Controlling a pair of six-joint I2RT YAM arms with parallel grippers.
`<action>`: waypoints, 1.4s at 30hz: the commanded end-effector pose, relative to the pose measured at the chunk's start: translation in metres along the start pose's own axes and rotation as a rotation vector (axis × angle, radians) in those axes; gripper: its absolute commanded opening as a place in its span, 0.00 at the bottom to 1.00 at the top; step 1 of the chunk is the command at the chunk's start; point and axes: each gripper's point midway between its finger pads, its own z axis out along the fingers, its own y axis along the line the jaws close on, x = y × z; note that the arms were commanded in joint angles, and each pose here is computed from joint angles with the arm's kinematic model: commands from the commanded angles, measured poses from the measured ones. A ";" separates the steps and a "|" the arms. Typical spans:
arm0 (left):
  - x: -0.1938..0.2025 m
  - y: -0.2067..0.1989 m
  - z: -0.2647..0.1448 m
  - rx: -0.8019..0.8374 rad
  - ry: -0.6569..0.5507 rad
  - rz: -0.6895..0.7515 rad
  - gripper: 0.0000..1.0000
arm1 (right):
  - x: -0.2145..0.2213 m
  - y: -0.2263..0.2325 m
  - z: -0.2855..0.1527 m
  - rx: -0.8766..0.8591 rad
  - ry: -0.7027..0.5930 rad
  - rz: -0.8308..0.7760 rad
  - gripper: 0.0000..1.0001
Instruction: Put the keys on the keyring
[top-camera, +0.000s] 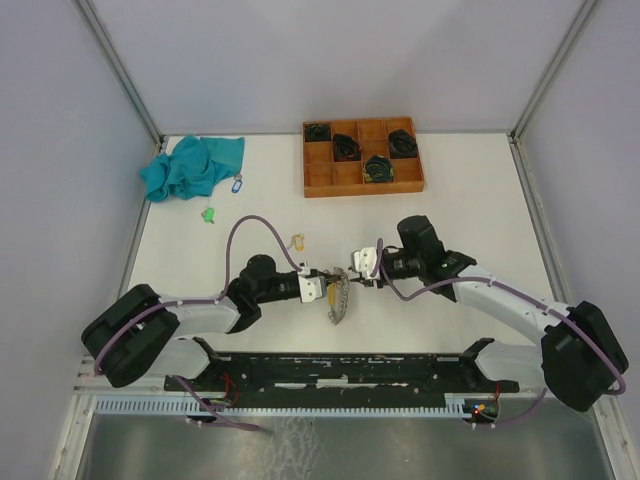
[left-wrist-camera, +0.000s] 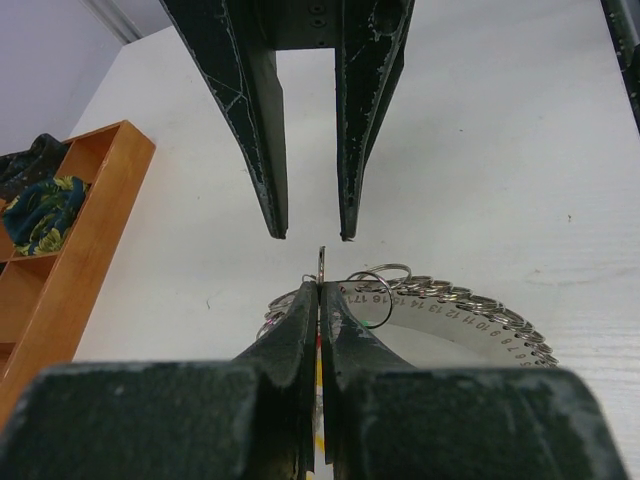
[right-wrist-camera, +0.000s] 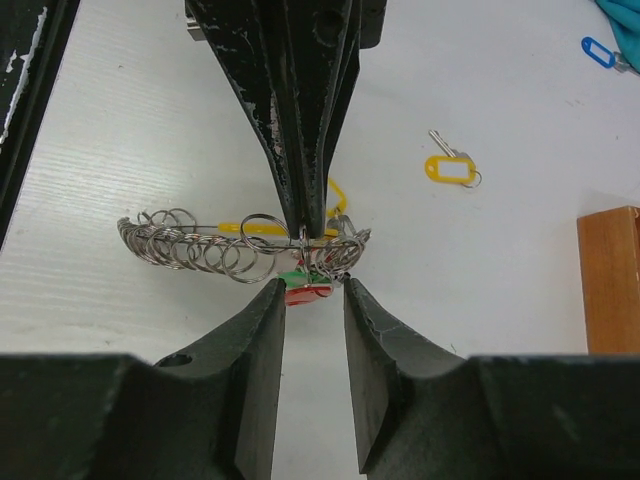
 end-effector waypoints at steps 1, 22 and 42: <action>-0.017 0.013 0.001 -0.046 -0.044 0.094 0.03 | -0.019 -0.012 0.003 -0.009 -0.055 -0.072 0.37; -0.021 0.013 0.002 -0.054 -0.056 0.098 0.03 | -0.015 -0.009 0.018 -0.049 -0.029 -0.054 0.16; -0.025 0.013 0.000 -0.071 -0.084 0.096 0.03 | -0.014 -0.016 0.014 -0.003 -0.003 -0.041 0.01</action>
